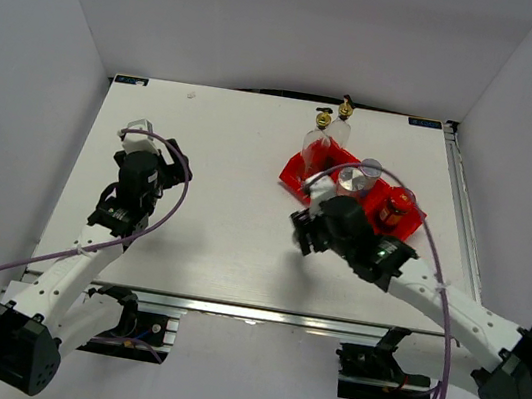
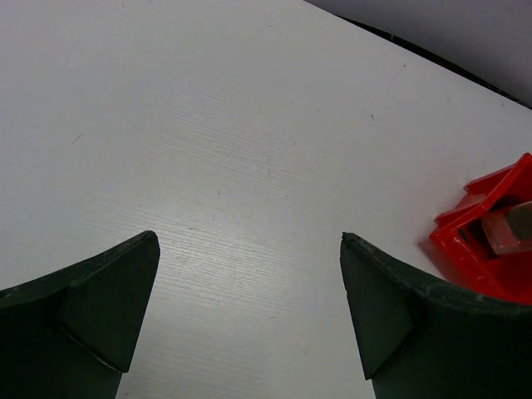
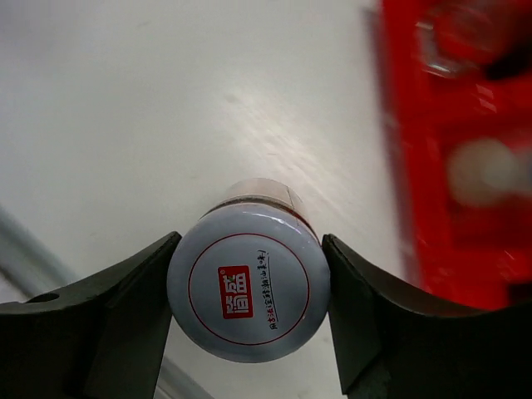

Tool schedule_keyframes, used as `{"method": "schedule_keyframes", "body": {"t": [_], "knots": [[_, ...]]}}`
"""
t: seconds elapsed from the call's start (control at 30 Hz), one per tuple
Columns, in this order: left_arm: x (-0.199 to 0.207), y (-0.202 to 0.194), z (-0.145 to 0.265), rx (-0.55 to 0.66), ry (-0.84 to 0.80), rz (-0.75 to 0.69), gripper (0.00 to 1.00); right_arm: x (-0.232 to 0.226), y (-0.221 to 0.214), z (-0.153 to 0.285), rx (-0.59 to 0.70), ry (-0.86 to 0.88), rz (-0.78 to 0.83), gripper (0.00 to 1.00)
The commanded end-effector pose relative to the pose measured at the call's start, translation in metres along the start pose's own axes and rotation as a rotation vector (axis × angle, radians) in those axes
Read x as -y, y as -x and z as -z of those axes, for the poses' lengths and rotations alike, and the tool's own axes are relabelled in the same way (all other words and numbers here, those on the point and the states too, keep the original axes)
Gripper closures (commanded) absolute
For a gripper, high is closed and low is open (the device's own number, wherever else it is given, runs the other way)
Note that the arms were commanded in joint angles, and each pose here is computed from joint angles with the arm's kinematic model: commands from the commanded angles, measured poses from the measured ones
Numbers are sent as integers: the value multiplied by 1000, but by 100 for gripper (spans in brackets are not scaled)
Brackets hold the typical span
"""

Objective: Organize the condiment bottles

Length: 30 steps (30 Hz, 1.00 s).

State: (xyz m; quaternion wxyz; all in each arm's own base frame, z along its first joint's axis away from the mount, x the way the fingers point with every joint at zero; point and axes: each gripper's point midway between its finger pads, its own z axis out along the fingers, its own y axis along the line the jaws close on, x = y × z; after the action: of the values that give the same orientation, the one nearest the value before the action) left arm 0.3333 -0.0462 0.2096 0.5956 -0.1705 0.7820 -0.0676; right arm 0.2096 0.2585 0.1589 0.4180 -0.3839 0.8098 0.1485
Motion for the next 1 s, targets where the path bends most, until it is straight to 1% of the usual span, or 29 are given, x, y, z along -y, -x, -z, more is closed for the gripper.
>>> {"method": "schedule_keyframes", "body": {"t": [0.0,0.07,0.17,0.27,0.37,0.43,0.6,0.67,0.73,0.77,0.83,0.87,0.93,0.97], "knots": [[-3,4,3,18,8,1,2,73,4,26,64,-299,-231,83],[-4,3,3,16,11,-1,2,106,-4,41,81,-427,-351,84],[-5,4,3,17,16,0,2,140,-14,60,90,-579,-440,84],[-6,5,3,20,21,0,2,161,-18,67,98,-657,-509,85],[-5,6,4,23,20,0,2,183,-29,70,80,-759,-572,86],[-6,6,4,24,24,-1,2,194,-33,69,71,-801,-589,86],[-7,5,3,22,28,-3,2,217,-43,65,62,-854,-605,85],[-8,5,4,22,30,-4,2,220,-44,62,72,-855,-615,85],[-8,5,4,23,30,-5,2,223,-53,56,55,-853,-605,84],[-7,6,3,24,29,-3,2,225,-50,53,79,-847,-605,84],[-7,5,3,24,28,-3,2,228,-62,45,66,-851,-604,82],[-7,4,2,20,28,-5,2,230,-60,41,91,-845,-608,82],[-7,3,2,15,27,-7,2,230,-70,34,81,-845,-620,81],[-6,2,1,13,26,-7,2,230,-73,31,77,-842,-625,77]]}}
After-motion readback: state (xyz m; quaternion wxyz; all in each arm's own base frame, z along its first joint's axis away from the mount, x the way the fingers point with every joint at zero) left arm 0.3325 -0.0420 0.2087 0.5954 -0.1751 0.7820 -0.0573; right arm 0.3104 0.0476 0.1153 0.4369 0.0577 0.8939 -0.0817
